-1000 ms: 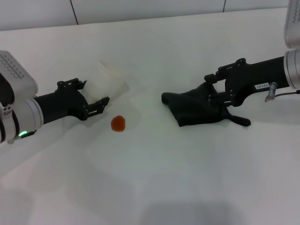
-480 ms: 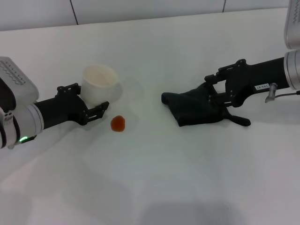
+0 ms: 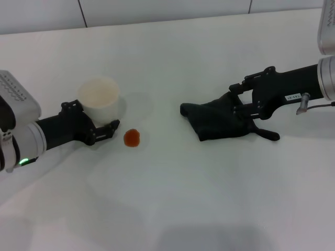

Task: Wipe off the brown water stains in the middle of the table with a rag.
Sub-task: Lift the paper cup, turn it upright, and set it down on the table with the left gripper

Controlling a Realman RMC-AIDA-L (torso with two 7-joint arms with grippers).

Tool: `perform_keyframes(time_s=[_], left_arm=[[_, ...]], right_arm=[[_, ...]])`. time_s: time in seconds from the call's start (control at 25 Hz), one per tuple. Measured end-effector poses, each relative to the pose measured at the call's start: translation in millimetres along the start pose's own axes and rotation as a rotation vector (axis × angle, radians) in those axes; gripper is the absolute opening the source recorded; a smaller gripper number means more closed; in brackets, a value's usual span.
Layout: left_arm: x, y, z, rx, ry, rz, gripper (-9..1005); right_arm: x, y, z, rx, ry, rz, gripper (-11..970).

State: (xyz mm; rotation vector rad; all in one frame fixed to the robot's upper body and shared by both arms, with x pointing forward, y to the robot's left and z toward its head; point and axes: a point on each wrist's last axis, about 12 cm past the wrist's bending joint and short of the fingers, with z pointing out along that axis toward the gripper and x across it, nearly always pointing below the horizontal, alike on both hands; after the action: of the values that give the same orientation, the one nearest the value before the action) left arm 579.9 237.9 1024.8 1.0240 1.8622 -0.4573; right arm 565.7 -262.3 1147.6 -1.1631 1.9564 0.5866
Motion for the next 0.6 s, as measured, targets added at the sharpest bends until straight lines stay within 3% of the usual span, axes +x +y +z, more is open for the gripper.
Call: perform_keyframes(time_s=[0.2,0.6], left_arm=[[2.0,-0.3,-1.6,-0.007,-0.004,-0.011,784],[6.6,-1.3,-10.8,-0.017,-0.053,-0.046,811]], right_arm=[[-0.5,-0.2,0.2,0.000,0.000,-0.001,559],[-1.8,-0.4,0.6,-0.001,-0.002,-0.004,559]])
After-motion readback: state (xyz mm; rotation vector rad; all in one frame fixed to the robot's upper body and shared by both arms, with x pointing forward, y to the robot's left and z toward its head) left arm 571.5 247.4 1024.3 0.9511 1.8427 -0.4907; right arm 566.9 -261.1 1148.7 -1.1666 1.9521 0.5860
